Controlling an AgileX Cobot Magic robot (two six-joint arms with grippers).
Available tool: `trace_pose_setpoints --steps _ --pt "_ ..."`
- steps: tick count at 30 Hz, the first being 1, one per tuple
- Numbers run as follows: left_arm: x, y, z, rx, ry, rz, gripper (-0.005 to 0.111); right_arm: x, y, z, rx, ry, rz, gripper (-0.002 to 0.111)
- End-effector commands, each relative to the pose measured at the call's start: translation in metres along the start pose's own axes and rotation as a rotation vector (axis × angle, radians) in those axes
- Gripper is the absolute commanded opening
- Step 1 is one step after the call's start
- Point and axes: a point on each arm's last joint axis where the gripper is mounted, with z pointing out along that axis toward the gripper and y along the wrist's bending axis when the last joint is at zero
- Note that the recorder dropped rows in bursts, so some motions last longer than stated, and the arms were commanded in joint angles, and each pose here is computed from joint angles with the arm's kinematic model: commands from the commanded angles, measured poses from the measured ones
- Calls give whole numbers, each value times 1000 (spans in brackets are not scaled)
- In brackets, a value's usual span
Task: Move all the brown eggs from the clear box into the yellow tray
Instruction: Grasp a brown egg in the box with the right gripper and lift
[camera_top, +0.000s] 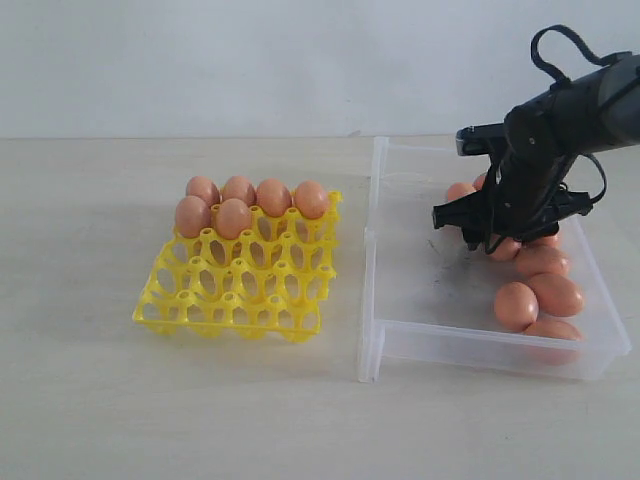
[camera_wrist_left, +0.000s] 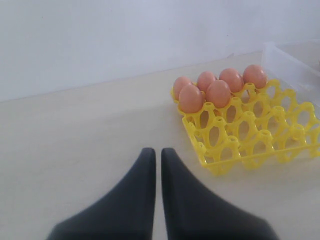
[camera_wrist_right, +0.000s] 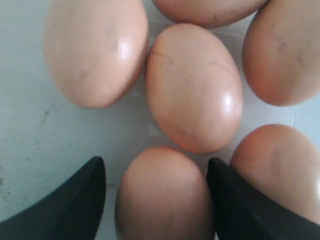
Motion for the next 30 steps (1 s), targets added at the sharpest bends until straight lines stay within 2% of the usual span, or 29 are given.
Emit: trace_pose_setpoints --steps 1,5,7,9,12,19,23,30 --pt "1 0 0 4 -4 3 4 2 -6 9 25 22 -31 55" --pt "1 0 0 4 -4 3 4 1 -7 8 30 10 -47 55" --pt "1 0 0 4 -4 3 4 1 -7 8 34 15 -49 51" --pt "1 0 0 4 -4 3 4 2 -7 8 39 23 -50 36" --pt "1 0 0 4 -4 3 4 4 -9 8 51 51 -89 0" --pt "1 0 0 4 -4 3 4 -2 -7 -1 22 0 -87 0" --pt "1 0 0 4 -4 3 4 -15 -1 -25 -34 -113 -62 0" --pt "1 0 0 4 -4 3 4 -18 20 -67 -152 -350 -95 0"
